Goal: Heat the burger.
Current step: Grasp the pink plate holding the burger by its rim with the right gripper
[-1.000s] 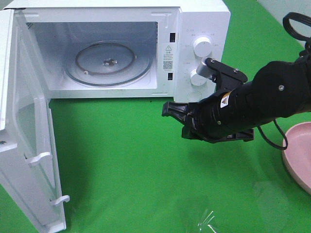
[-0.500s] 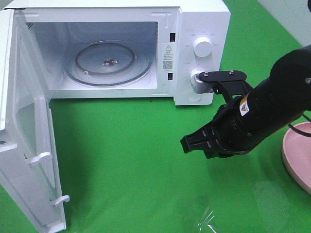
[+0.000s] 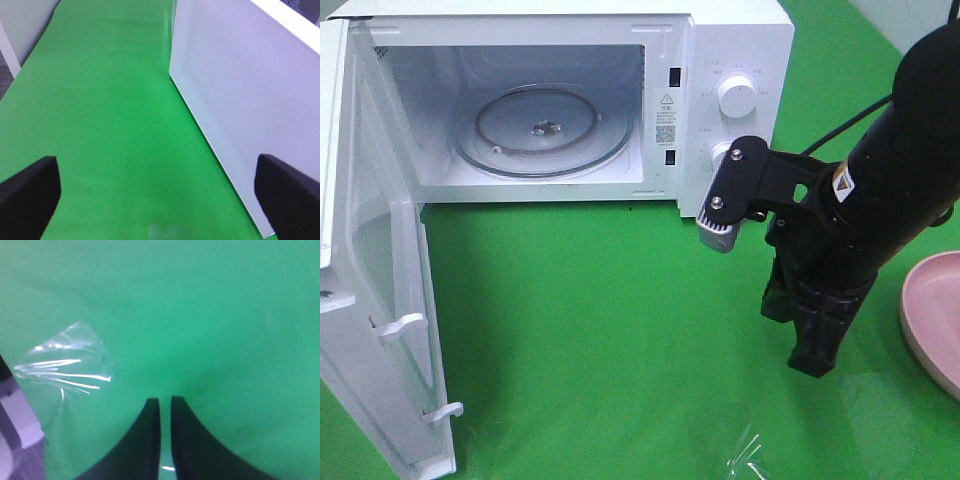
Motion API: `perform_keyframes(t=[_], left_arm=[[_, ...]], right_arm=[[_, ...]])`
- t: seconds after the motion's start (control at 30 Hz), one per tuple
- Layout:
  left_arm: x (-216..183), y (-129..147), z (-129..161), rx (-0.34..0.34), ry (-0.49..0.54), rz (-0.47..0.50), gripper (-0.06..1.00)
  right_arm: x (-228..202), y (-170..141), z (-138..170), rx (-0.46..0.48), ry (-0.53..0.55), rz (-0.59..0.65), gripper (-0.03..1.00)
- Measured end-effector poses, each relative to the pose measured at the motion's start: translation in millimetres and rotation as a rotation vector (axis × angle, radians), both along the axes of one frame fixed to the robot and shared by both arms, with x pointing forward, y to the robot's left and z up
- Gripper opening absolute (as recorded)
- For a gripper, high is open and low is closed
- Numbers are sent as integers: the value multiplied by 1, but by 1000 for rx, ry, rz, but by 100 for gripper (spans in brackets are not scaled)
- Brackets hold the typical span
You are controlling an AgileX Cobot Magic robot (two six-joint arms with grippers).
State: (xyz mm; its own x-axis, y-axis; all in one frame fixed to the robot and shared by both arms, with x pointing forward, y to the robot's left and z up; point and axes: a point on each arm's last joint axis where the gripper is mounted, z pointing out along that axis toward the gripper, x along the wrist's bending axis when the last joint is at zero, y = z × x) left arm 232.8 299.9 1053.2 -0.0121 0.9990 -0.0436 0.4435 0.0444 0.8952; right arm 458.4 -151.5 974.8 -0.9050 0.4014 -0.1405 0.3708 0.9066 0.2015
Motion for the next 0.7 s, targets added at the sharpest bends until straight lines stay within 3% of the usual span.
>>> perform_keyframes(t=[0.03,0.07,0.1,0.17,0.33,0.4,0.43,0.47,0.57,0.63,0.67,0.7], left_arm=[[0,0,0,0,0,0,97],[0,0,0,0,0,0,97],[0,0,0,0,0,0,97],[0,0,0,0,0,0,97],[0,0,0,0,0,0,97],[0,0,0,0,0,0,97],[0,0,0,0,0,0,97],[0,0,0,0,0,0,97],[0,0,0,0,0,0,97],[0,0,0,0,0,0,97],[0,0,0,0,0,0,97],[0,0,0,0,0,0,97]], right_arm=[[0,0,0,0,0,0,9],[2,1,3,-24,-25,131,10],[2,1,3,-24,-25,131,10],[5,2,7,-70,-71,338,12],[6,1,7,-115,-102,464,16],[11,0,9,-167,-159,552,27],[11,0,9,-167,-159,552,27],[13,-1,10,-194,-184,575,36],[15,-1,10,-202,-197,582,42],[18,1,12,-184,-243,541,67],[18,1,12,-184,-243,541,67],[21,2,13,-167,-270,509,74]])
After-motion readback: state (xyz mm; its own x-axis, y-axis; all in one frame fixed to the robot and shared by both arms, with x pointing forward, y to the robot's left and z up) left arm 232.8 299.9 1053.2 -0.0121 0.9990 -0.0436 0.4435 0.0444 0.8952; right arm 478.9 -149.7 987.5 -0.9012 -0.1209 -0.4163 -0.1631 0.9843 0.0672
